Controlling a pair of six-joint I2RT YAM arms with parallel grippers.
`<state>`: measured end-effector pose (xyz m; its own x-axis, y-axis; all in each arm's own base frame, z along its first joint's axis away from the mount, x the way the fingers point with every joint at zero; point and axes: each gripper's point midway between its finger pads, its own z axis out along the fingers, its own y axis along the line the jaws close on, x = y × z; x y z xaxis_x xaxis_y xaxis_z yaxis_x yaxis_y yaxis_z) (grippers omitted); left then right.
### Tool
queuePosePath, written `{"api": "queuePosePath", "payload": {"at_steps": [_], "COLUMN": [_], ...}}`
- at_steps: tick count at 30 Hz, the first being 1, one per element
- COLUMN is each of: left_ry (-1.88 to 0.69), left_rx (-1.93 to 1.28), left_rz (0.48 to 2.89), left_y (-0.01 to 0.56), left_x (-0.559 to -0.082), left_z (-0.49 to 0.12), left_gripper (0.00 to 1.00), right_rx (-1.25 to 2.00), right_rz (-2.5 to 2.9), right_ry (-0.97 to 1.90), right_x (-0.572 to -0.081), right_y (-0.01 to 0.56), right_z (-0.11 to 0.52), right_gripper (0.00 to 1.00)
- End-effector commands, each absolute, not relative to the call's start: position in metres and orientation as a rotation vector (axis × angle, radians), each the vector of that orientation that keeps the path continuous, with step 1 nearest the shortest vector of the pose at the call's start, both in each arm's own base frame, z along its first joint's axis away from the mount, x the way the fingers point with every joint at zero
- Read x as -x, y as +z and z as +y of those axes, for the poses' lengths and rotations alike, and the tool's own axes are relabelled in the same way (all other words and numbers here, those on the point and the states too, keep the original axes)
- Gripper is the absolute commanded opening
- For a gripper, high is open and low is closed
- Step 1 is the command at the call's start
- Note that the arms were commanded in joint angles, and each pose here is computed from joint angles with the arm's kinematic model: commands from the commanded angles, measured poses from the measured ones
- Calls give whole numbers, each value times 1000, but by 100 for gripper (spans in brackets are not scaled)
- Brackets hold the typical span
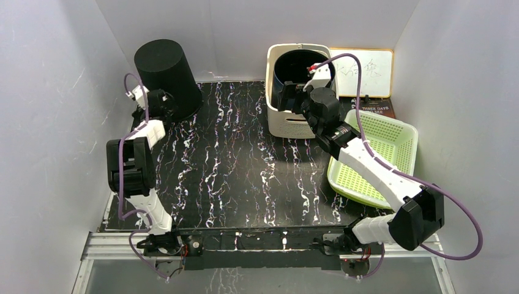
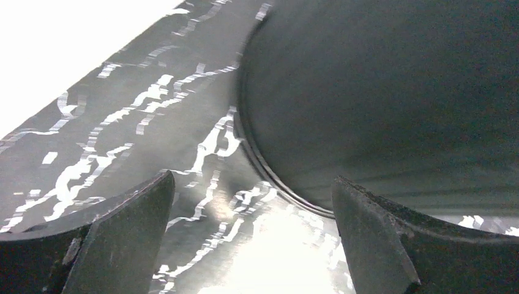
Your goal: Turn the large container upside down
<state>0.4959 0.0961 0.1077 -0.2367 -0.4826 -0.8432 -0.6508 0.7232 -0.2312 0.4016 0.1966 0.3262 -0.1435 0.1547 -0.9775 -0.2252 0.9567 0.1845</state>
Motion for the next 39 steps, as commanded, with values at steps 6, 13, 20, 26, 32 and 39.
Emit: {"api": "queuePosePath", "payload": {"at_steps": [6, 13, 20, 26, 32, 39], "left_ry": [428, 225, -93, -226, -254, -298], "left_rx": [994, 956, 785, 669, 627, 600], "left_rz": [1780, 1916, 2155, 2198, 2177, 2150], "left_y": [138, 137, 133, 140, 150, 153], "left_x": [-454, -423, -371, -336, -320, -312], "left_z": [177, 137, 59, 15, 5, -2], "left_gripper": [98, 98, 99, 98, 98, 98], "right_rx": [75, 93, 243, 474, 489, 440], "right_rz": [1676, 1663, 1699, 1873, 1933, 1948], "right_ry": [388, 336, 406, 536, 535, 465], "right_x": [-404, -421, -456, -483, -493, -498], "right_y": [322, 341, 364, 320, 292, 286], "right_z": [200, 187, 204, 251, 256, 245], "right_gripper": [98, 98, 98, 85, 71, 55]}}
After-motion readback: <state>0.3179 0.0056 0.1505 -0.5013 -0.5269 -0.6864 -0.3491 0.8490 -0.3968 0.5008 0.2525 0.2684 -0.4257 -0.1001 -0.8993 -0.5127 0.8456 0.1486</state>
